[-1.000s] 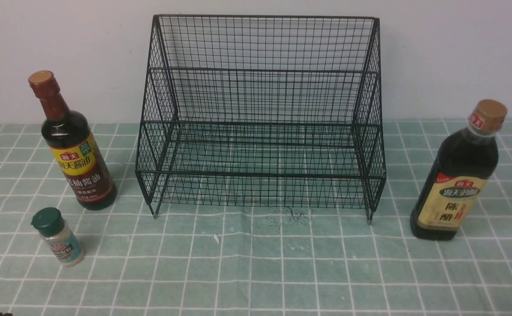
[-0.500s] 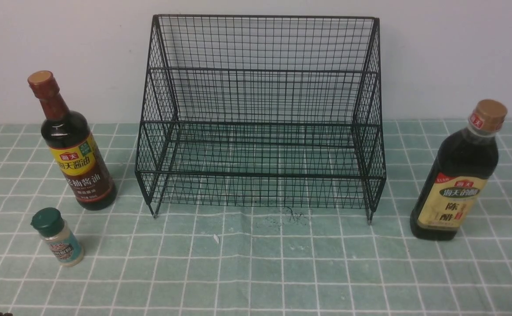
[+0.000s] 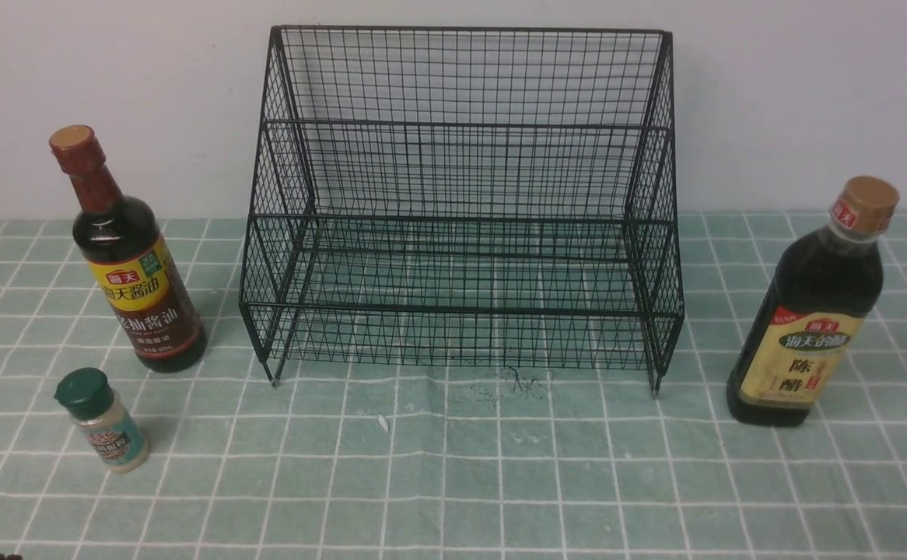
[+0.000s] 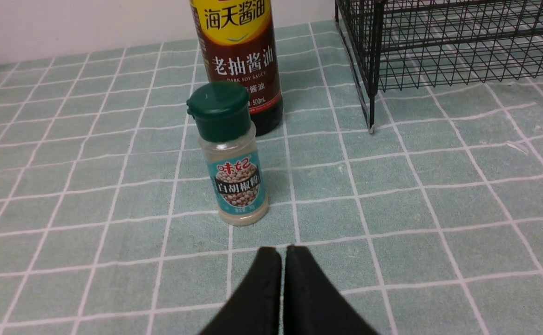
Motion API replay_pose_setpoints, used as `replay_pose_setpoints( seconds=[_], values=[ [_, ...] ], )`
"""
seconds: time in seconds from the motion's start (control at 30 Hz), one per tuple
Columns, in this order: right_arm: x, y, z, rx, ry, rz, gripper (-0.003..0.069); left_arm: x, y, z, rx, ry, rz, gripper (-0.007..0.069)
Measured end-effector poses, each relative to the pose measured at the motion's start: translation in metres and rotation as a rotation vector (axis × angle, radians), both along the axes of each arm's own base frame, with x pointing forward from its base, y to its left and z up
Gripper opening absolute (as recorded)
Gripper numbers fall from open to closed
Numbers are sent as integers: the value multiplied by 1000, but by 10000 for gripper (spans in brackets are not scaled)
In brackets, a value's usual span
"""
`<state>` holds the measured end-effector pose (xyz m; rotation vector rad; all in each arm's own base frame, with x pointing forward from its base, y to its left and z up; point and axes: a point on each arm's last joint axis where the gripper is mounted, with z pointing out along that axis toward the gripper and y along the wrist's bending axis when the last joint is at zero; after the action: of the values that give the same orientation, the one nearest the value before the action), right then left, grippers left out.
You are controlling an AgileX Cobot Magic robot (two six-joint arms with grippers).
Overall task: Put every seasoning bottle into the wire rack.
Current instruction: Use the right arm to grab the condiment bottle closest to it
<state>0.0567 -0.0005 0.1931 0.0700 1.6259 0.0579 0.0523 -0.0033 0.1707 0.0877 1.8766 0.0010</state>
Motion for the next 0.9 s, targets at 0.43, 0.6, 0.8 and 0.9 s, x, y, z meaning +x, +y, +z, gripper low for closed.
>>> replay_pose_setpoints(
  seconds=[0.43,0.6,0.8,0.9],
  values=[
    [-5,-3,34,417,-379,28,-15,0,0,0,0,0,0,-6],
    [-9,-5,44,466,-492,35,-15,0,0,0,0,0,0,-6],
    [-19,0,117,474,-448,89,-15,0,0,0,0,0,0,-6],
    [-11,0,154,373,-285,38,-15,0,0,0,0,0,0,-6]
  ],
)
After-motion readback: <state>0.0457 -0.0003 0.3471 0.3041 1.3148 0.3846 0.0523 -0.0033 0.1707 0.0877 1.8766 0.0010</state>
